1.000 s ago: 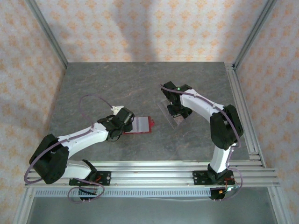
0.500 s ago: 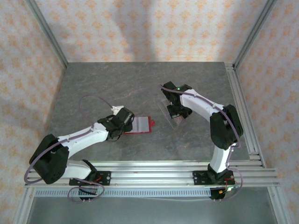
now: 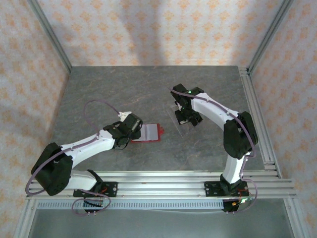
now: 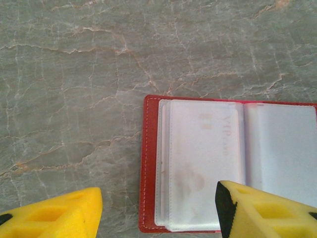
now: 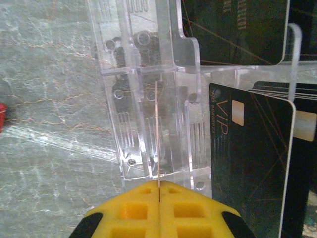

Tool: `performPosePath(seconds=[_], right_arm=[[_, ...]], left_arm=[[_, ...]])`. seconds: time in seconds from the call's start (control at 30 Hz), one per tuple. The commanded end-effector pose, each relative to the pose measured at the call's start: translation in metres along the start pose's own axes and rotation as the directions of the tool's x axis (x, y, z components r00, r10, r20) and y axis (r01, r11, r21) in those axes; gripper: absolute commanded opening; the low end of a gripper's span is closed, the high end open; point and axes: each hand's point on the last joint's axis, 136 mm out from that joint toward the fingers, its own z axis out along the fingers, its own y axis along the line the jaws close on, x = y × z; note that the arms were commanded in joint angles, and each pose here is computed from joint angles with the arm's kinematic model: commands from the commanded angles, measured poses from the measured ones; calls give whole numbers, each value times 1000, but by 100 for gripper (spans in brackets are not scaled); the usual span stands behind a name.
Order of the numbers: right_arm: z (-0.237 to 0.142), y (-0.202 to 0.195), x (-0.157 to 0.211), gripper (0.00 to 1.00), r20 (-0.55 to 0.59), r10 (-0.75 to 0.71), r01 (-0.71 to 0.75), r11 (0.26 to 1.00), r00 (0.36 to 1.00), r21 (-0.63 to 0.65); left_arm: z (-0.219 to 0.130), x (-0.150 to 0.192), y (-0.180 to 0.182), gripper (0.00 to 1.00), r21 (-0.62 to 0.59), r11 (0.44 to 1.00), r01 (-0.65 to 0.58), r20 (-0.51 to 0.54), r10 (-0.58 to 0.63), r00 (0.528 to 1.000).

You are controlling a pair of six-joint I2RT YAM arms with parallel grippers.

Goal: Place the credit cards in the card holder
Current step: Pick up the credit card from the storage box, then insert the credit card into the card slot.

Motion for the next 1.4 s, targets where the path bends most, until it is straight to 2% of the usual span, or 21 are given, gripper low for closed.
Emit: performPosePath(seconds=[0.0,0.13,0.3,0.47,0.6,0.9,1.13,1.37], right_arm=[[-34,-3,-4,0,57,1,0,1000,998,-15],[-56,4,-8,0,110,27,-18,997,994,-79],[-78,44,-21,0,182,124,-56,939,976,-340],[-77,90,-42,0,197,297,-111,767,934,-632],[-65,115,-55,0,164,409,-135,609,898,-782],[-21,154,-49,0,119,440,-148,526,890,-838],[3,163,-43,0,116,445,-153,526,888,-837],[13,166,-41,0,115,451,-146,504,885,-851]], left_arm=[[-6,-12,5,63,-35,999,-8,33,9,999],[-5,-14,11,63,-75,997,-20,22,21,1000],[4,-12,11,64,-91,994,-54,-3,54,999],[15,-9,5,63,-97,990,-107,-33,104,994],[24,-6,3,63,-108,986,-125,-50,120,991],[39,6,11,63,-160,976,-149,-95,135,986],[40,15,29,63,-240,959,-153,-122,126,984],[41,22,35,63,-251,957,-145,-129,116,985]])
